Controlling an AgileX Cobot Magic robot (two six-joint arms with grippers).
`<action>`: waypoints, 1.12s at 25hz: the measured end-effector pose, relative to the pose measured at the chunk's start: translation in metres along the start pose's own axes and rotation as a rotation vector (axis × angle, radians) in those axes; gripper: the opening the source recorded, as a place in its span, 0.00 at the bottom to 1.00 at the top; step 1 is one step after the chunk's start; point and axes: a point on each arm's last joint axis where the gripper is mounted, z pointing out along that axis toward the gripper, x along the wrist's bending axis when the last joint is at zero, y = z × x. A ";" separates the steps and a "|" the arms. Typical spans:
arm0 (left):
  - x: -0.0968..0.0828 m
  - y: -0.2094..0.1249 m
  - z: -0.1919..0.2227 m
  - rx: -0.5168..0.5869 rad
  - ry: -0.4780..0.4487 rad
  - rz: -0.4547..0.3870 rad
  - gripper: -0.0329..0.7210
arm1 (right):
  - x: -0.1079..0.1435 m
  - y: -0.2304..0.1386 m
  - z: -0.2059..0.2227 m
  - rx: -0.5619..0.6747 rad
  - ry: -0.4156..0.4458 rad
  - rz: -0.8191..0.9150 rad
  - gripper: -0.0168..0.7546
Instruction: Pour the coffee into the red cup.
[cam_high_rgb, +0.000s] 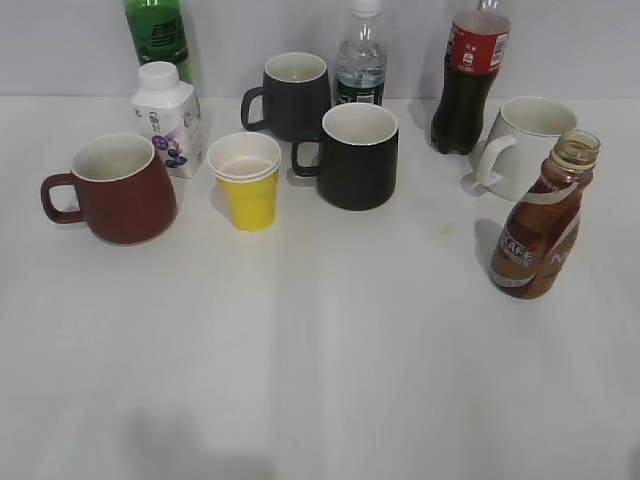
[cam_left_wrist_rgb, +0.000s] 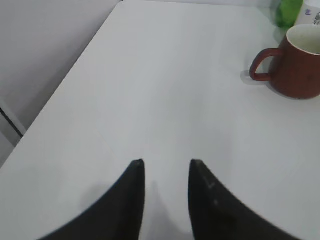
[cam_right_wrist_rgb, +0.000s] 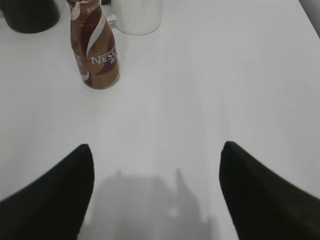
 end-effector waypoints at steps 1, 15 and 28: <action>0.000 0.000 0.000 0.000 0.000 0.000 0.36 | 0.000 0.000 0.000 0.000 0.000 0.000 0.78; 0.000 0.000 0.000 0.000 -0.040 0.015 0.36 | 0.000 0.000 0.000 0.000 0.001 0.000 0.78; -0.004 0.038 -0.001 -0.304 -0.247 0.084 0.36 | -0.001 0.027 0.000 -0.195 -0.006 0.002 0.78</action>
